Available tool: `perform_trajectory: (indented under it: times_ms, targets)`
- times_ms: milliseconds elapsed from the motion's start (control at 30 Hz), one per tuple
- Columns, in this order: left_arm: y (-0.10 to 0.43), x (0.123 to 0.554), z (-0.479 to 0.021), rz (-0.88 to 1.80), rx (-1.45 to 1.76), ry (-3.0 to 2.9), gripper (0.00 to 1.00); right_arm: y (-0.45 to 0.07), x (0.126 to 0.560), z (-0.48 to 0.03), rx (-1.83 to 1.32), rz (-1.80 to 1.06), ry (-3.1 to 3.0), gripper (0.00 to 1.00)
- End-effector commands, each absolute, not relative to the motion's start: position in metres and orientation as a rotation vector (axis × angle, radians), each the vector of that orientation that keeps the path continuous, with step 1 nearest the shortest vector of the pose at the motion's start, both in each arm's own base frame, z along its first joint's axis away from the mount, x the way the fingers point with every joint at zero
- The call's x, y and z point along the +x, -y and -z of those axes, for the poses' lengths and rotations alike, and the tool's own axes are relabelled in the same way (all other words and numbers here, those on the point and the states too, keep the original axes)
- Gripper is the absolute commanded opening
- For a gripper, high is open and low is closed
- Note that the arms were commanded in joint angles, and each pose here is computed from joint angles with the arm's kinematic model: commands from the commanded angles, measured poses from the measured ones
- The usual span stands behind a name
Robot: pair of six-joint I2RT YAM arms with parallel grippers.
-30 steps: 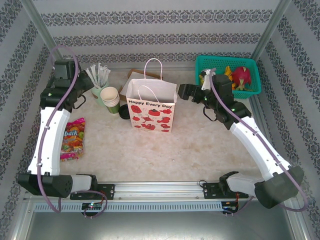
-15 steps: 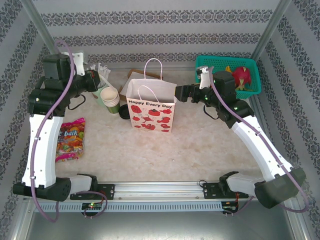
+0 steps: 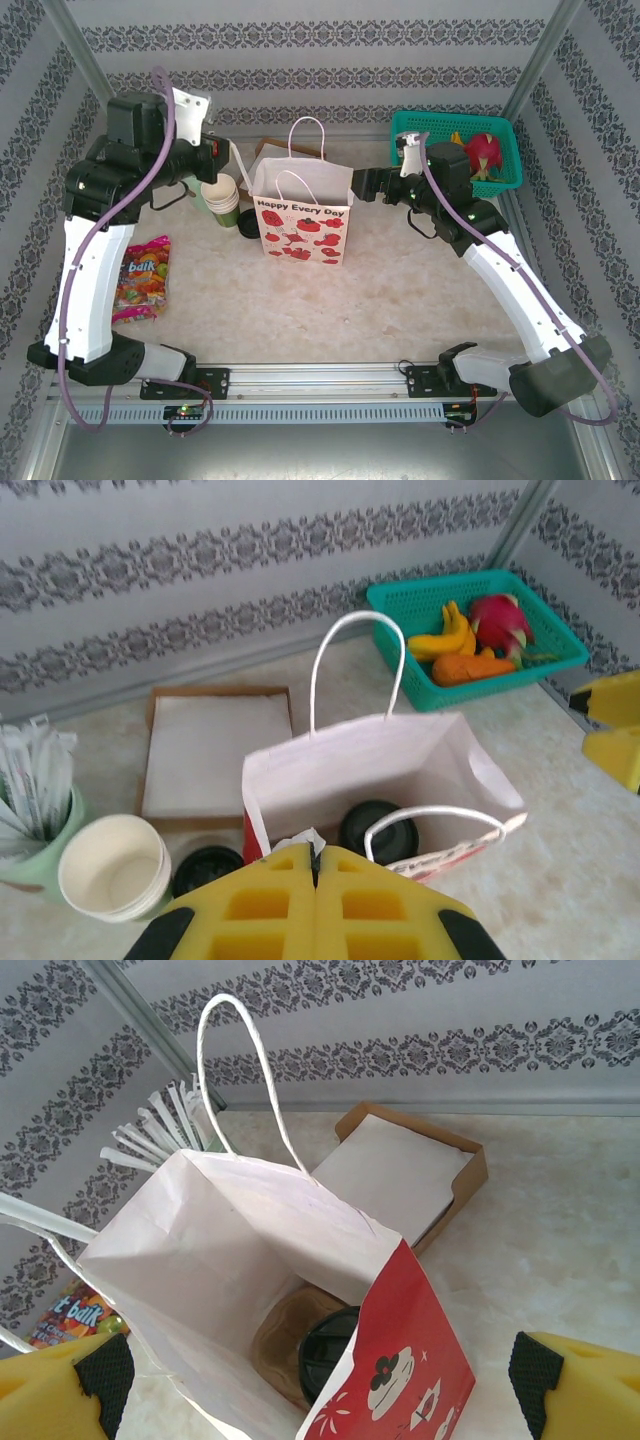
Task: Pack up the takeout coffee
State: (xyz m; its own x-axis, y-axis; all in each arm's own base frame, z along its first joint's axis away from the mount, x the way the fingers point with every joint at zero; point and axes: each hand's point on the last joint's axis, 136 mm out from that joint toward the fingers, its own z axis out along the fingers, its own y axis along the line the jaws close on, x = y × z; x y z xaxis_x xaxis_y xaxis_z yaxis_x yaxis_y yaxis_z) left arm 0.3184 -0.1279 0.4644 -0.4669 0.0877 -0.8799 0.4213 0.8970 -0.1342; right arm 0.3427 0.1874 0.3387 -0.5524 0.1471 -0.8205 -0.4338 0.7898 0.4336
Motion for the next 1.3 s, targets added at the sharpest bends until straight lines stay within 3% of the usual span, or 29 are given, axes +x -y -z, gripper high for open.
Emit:
perform_trajectory:
  times_ms: [0,367,800,1267]
  targets:
    - [0.135,0.314,-0.483,0.416,0.436,-1.990,0.00,-0.180,0.341,-0.346,-0.178,-0.752,-1.998,0.98]
    - [0.149,0.342,-0.462,0.414,0.463,-2.050,0.00,-0.174,0.337,-0.346,-0.155,-0.736,-1.995,0.98]
    - [0.170,0.399,-0.393,0.193,0.519,-2.192,0.00,-0.181,0.330,-0.337,-0.174,-0.797,-2.027,0.98]
    - [0.189,0.411,-0.326,0.160,0.559,-2.362,0.03,-0.177,0.338,-0.312,-0.046,-0.814,-2.075,0.98]
